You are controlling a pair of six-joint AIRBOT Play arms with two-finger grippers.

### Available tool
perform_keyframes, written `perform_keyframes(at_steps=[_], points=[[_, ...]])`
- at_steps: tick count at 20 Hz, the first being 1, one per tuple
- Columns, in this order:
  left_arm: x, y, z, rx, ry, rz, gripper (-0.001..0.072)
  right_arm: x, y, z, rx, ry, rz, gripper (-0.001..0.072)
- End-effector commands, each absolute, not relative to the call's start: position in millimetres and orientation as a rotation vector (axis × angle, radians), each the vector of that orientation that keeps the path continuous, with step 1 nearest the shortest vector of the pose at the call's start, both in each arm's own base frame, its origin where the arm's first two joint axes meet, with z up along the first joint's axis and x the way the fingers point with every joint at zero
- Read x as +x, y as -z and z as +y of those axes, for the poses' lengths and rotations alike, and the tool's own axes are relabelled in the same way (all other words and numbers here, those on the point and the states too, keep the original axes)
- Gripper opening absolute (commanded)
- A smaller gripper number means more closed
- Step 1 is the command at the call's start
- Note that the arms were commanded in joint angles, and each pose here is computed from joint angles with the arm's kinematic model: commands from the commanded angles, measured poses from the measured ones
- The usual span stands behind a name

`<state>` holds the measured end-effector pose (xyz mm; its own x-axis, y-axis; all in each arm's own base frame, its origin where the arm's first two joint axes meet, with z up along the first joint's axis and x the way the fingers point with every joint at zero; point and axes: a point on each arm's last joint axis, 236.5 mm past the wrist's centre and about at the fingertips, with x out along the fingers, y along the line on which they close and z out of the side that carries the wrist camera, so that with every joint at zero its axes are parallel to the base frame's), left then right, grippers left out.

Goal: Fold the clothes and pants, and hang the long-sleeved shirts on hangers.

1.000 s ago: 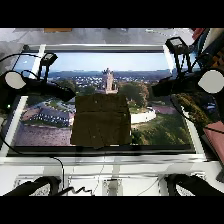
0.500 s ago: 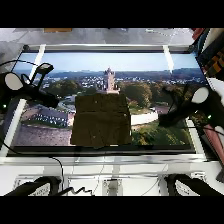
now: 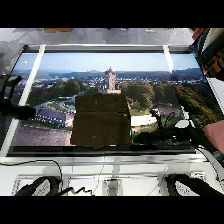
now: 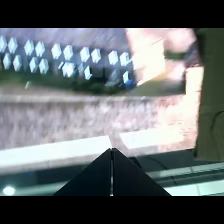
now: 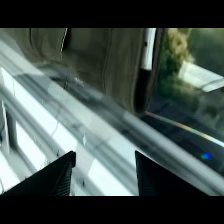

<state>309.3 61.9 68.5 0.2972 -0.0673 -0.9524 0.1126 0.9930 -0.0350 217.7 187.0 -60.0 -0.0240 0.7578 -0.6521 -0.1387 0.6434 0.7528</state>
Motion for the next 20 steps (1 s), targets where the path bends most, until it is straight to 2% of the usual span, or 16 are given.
perform_keyframes(at_steps=[1,4,5,6,7,14,17,18,20], points=[[268.3,-38.7,82.4,-0.057,0.031,1.302,0.0015,233.5,79.0,193.0,0.544,-0.692,1.355,0.0454],[241.2,-4.2,75.9,-0.117,0.043,1.405,0.0025,236.6,87.0,190.9,0.564,-0.648,1.374,0.0454],[236.0,3.2,72.1,-0.13,0.053,1.425,0.0103,235.4,90.3,190.6,0.565,-0.645,1.387,0.0454],[232.9,10.0,67.7,-0.147,0.063,1.435,0.041,234.2,93.7,190.8,0.574,-0.639,1.401,0.0454],[231.0,15.6,65.5,-0.157,0.065,1.44,0.0607,232.7,97.8,191.1,0.584,-0.634,1.418,0.0455],[223.0,29.6,60.2,-0.163,0.091,1.471,0.062,229.3,111.9,202.1,0.693,-0.637,1.478,0.0453],[229.3,33.8,44.3,-0.243,0.14,1.47,0.0619,236.1,107.5,206.1,0.71,-0.655,1.439,0.0441],[233.3,35.4,36.5,-0.285,0.163,1.465,0.0619,239.7,108.0,205.5,0.716,-0.643,1.428,0.0396],[238.8,39.7,24.7,-0.354,0.199,1.468,0.0619,247.5,108.8,204.3,0.73,-0.615,1.404,0.0386]])
